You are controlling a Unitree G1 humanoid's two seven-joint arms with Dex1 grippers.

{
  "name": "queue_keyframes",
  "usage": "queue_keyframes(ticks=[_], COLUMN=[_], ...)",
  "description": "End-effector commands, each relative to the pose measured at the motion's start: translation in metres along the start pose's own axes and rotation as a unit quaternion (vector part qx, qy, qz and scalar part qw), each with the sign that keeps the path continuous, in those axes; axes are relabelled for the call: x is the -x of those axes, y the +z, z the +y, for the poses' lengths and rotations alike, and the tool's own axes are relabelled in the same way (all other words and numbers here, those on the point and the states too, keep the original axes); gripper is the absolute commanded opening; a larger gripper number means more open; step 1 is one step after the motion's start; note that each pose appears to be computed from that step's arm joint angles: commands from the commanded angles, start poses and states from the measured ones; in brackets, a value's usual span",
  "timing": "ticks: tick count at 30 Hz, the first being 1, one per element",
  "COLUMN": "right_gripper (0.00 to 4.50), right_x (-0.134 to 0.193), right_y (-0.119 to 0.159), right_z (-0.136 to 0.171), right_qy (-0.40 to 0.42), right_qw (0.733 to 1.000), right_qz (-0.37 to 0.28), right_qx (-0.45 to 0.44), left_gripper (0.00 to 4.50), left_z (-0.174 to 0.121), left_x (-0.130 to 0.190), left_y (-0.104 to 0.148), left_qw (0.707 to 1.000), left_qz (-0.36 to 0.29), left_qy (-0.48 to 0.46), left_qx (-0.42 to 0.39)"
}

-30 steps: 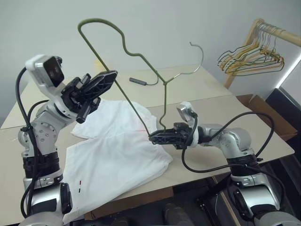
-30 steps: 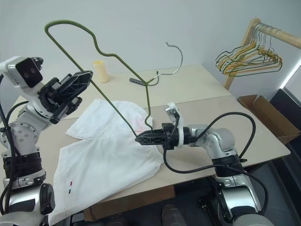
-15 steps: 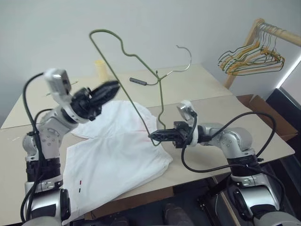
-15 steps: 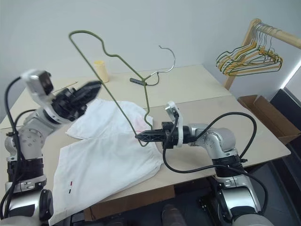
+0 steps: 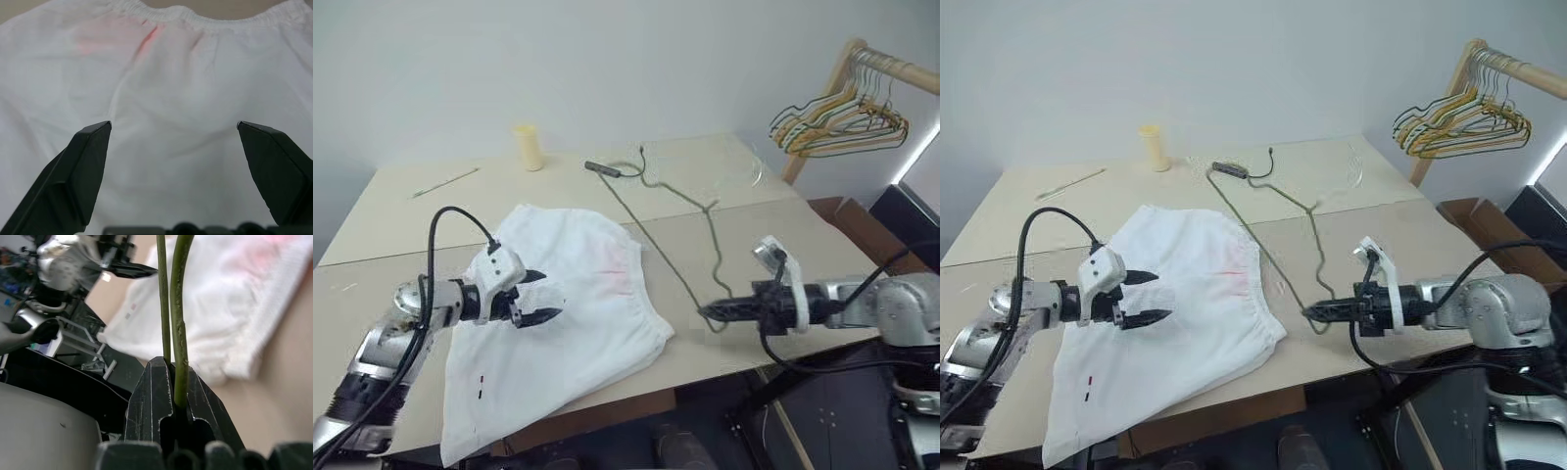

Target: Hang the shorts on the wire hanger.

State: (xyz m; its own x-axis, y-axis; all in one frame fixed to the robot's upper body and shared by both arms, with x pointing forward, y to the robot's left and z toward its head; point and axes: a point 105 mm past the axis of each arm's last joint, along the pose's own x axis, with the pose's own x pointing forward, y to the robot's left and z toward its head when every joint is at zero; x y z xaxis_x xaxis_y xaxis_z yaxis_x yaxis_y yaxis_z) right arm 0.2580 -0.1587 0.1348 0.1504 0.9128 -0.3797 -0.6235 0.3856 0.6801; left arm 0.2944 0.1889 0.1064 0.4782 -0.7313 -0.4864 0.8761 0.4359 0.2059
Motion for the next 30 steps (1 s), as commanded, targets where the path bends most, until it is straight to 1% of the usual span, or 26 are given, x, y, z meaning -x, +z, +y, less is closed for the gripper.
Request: queue_keyframes(ticks=[1, 3, 6, 11, 16, 19, 25, 30], right_gripper=[0.00, 0.00, 0.00, 0.00, 0.00, 0.00, 0.00, 0.00], right_x=[0.013, 0.019, 0.027, 0.038, 0.032, 0.026, 0.023, 0.020], right_y=[-0.007, -0.013, -0.023, -0.033, -0.039, -0.044, -0.039, -0.037], right_z=[-0.025, -0.037, -0.043, -0.047, -0.054, -0.059, -0.064, -0.063], right_qy=[-0.081, -0.098, -0.072, -0.040, -0.035, -0.031, -0.026, -0.018], right_qw=[0.996, 0.993, 0.985, 0.980, 0.978, 0.978, 0.981, 0.983], right_qz=[0.023, 0.039, 0.056, 0.071, 0.091, 0.096, 0.086, 0.091], right_qx=[-0.020, -0.057, -0.143, -0.184, -0.184, -0.183, -0.173, -0.161], left_gripper=[4.49, 4.49, 4.49, 4.49, 4.49, 4.49, 4.49, 4.49], left_z=[-0.007, -0.008, -0.009, -0.016, -0.019, -0.016, -0.014, -0.013], left_x=[0.001, 0.000, 0.000, 0.001, 0.000, -0.003, -0.002, -0.003], left_y=[0.016, 0.017, 0.015, 0.008, 0.008, 0.004, 0.006, 0.000], left_qw=[0.998, 0.998, 0.998, 0.998, 0.998, 0.999, 0.999, 0.999], left_qz=[-0.003, -0.003, 0.004, 0.018, 0.015, 0.015, 0.005, 0.019], left_qy=[-0.018, -0.015, -0.013, -0.024, -0.030, -0.015, -0.010, -0.005], left_qx=[-0.055, -0.057, -0.057, -0.063, -0.053, -0.042, -0.033, -0.038])
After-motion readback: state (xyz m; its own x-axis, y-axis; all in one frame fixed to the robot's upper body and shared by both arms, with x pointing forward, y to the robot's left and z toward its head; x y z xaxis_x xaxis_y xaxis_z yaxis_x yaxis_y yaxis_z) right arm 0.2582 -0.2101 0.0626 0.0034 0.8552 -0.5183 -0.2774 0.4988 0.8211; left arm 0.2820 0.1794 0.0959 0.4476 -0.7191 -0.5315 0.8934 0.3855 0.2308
